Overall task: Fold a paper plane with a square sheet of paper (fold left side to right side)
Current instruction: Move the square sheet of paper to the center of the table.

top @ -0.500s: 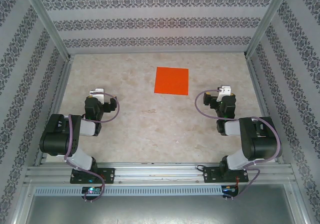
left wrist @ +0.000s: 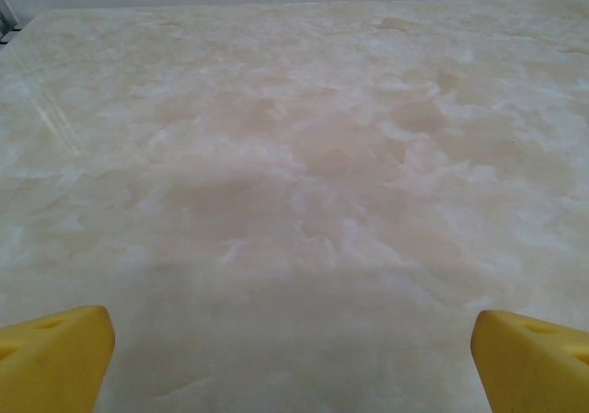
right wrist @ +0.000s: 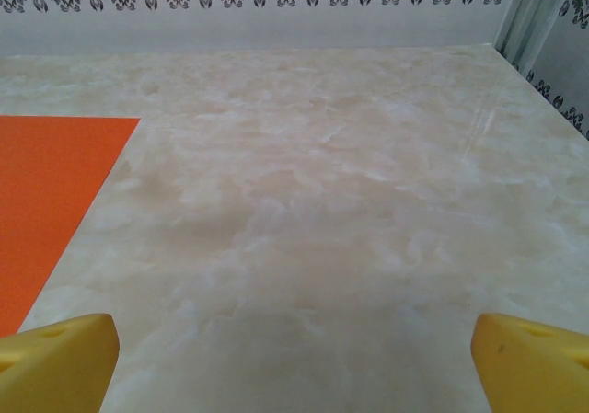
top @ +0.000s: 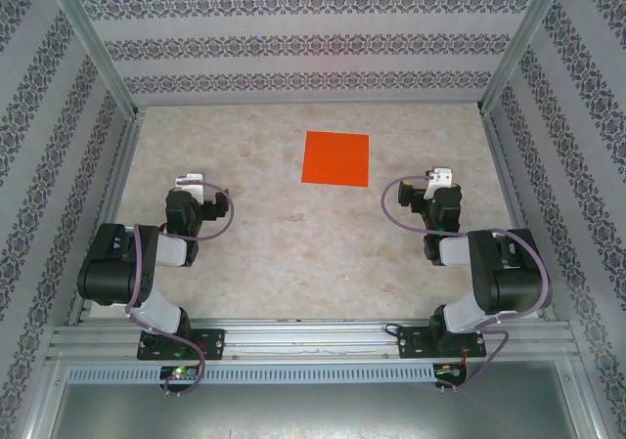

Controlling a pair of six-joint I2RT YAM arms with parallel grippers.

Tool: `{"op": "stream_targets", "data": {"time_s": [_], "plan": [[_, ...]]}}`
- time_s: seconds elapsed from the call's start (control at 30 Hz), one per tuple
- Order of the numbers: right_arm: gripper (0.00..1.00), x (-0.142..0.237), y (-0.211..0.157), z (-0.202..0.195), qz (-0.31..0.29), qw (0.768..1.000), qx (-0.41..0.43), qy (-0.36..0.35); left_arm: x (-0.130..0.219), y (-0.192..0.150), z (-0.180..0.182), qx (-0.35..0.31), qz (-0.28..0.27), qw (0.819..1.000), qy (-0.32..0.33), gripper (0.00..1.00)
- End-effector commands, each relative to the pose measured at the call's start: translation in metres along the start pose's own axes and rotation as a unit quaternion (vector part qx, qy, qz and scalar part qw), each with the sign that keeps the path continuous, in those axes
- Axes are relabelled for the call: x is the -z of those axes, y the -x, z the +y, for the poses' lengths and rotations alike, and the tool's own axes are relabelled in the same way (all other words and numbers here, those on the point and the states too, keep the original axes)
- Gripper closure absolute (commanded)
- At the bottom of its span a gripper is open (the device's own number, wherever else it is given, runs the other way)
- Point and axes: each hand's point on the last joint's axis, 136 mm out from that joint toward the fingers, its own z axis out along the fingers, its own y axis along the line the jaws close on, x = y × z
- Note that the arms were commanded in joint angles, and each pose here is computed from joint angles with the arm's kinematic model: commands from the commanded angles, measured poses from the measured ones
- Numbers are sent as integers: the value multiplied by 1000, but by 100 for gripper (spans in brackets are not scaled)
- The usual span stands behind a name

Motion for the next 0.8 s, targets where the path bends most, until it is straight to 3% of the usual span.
{"op": "stream_targets", "data": {"time_s": [0.0,0.53,0.77], "plan": [[2,-2,12,1,-19,1000,-1,-3,-3,12,2,2,-14,1000,0,0],[2,-2,13,1,-20,1000,-2,-2,-3,12,2,3,-14,1000,-2,0],[2,10,41,8,3,1000,2,17,7,24,12,13,-22,999,28,0]]}}
